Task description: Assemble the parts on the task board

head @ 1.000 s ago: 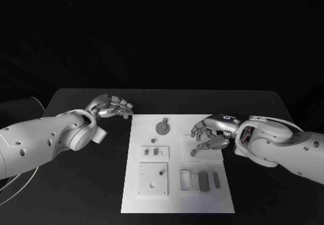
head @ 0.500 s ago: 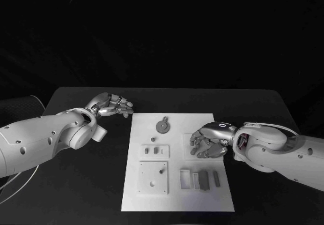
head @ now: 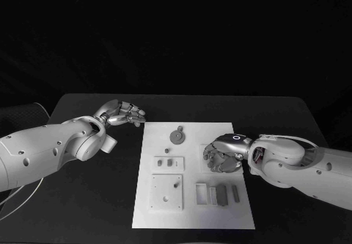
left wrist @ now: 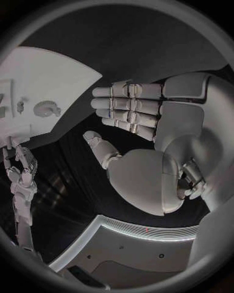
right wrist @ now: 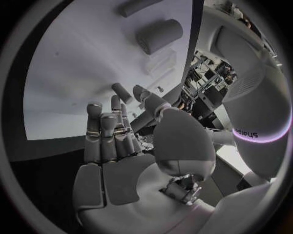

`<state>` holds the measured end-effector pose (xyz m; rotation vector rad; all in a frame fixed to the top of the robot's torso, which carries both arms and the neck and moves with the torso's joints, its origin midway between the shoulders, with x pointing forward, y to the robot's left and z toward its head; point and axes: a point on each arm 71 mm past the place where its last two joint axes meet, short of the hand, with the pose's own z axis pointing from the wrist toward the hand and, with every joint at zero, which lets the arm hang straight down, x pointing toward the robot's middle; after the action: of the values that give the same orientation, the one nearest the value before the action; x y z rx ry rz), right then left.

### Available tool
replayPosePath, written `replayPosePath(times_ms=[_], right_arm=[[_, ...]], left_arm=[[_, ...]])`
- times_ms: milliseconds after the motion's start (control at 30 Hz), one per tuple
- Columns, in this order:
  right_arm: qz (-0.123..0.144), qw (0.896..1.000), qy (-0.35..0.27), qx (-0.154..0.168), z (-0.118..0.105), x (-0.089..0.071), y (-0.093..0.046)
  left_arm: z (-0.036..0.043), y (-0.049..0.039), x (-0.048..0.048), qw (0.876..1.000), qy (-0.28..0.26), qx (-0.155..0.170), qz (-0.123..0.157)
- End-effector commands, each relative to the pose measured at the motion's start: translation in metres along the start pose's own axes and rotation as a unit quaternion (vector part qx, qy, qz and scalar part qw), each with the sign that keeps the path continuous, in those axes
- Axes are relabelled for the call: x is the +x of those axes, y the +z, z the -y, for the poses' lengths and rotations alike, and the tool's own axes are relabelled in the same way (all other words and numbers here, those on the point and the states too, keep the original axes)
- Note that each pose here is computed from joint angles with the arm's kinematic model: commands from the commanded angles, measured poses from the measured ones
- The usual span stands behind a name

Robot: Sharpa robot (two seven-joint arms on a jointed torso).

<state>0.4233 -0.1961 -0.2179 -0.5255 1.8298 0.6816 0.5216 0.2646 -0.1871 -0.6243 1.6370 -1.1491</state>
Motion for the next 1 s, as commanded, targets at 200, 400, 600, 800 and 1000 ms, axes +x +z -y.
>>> replayPosePath(times_ms=[200, 400, 600, 800, 1000], right_arm=[[0.004, 1.0, -0.026, 0.0, -0.0027, 0.0016, 0.0029], [0.004, 0.999, -0.032, -0.001, -0.0038, 0.0017, 0.0039], [0.001, 0.999, -0.037, -0.002, -0.0041, 0.0022, 0.0042], [0.002, 0.999, -0.043, -0.001, -0.0042, 0.002, 0.0044], [0.006, 0.999, -0.047, -0.005, -0.0063, 0.0016, 0.0054]], left_arm=[[0.0021, 0.0004, 0.0019, 1.0, -0.005, 0.008, -0.006], [0.002, 0.0002, 0.0017, 1.0, -0.005, 0.008, -0.006], [0.002, 0.0002, 0.0016, 1.0, -0.005, 0.008, -0.006], [0.002, 0.0001, 0.0017, 1.0, -0.005, 0.008, -0.006], [0.0021, 0.0, 0.0017, 1.0, -0.005, 0.008, -0.006]])
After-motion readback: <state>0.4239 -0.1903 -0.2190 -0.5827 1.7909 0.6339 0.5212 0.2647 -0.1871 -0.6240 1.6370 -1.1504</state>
